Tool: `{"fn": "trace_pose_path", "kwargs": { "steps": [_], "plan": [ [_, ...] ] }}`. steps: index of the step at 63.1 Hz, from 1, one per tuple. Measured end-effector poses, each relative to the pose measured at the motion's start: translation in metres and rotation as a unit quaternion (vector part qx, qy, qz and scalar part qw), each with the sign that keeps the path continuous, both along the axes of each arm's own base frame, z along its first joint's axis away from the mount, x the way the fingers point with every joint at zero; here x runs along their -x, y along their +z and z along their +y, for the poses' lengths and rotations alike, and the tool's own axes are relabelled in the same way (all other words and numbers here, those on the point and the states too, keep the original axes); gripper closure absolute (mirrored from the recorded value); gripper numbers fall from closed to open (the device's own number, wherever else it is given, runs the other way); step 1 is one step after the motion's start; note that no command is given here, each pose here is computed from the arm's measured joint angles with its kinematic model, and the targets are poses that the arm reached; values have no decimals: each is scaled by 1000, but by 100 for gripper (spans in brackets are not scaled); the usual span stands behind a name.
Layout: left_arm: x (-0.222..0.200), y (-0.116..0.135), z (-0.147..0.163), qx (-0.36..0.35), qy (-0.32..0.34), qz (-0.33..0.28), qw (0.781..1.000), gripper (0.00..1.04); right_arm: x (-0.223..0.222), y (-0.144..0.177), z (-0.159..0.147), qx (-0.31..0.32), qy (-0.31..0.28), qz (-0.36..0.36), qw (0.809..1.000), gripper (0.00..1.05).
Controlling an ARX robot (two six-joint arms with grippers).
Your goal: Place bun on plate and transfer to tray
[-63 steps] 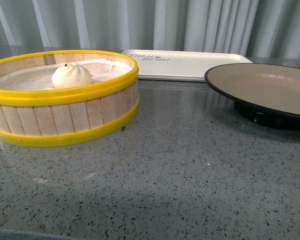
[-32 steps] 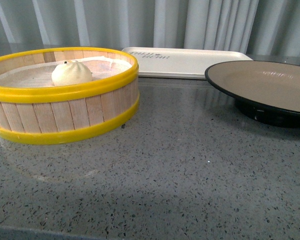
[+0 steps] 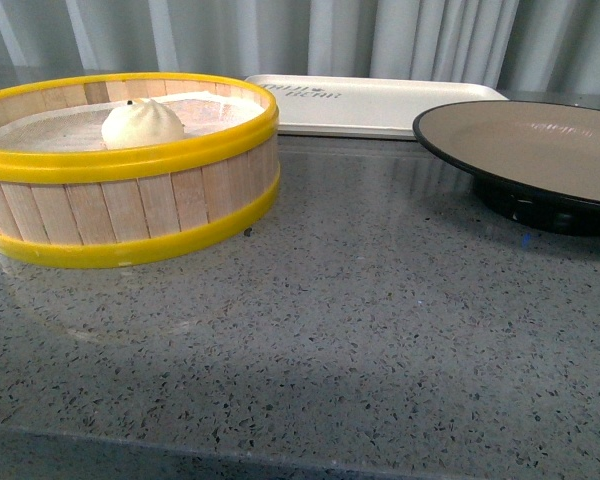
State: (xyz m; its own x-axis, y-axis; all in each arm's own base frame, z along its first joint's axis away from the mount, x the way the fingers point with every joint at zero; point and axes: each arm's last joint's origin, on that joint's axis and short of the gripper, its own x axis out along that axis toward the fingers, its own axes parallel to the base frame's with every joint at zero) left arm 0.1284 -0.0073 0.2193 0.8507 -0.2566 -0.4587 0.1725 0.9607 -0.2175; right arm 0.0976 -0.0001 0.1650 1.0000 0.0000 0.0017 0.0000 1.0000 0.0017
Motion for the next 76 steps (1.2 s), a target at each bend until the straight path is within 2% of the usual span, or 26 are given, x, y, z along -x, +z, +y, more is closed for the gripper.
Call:
{"fn": "trace_pose_path", "kwargs": {
  "steps": [12,19,28,37,50,62,76],
  "plan": [
    [-47,67,-12,-6,-10,-79,997,7,0,0,0,0,0,0,1000,8],
    [-96,104,-46,-9,-51,-90,995,7,0,0,0,0,0,0,1000,8],
    [-138,128,-86,-19,-77,-96,992,7,0,0,0,0,0,0,1000,8],
    [-164,128,-107,-34,-85,-81,993,7,0,0,0,0,0,0,1000,8],
    [-201,105,-122,-85,-64,-47,993,7,0,0,0,0,0,0,1000,8],
    [-215,92,-116,-113,-43,-31,992,7,0,0,0,0,0,0,1000,8],
    [-223,87,-95,-126,-16,-12,992,7,0,0,0,0,0,0,1000,8]
  ]
}}
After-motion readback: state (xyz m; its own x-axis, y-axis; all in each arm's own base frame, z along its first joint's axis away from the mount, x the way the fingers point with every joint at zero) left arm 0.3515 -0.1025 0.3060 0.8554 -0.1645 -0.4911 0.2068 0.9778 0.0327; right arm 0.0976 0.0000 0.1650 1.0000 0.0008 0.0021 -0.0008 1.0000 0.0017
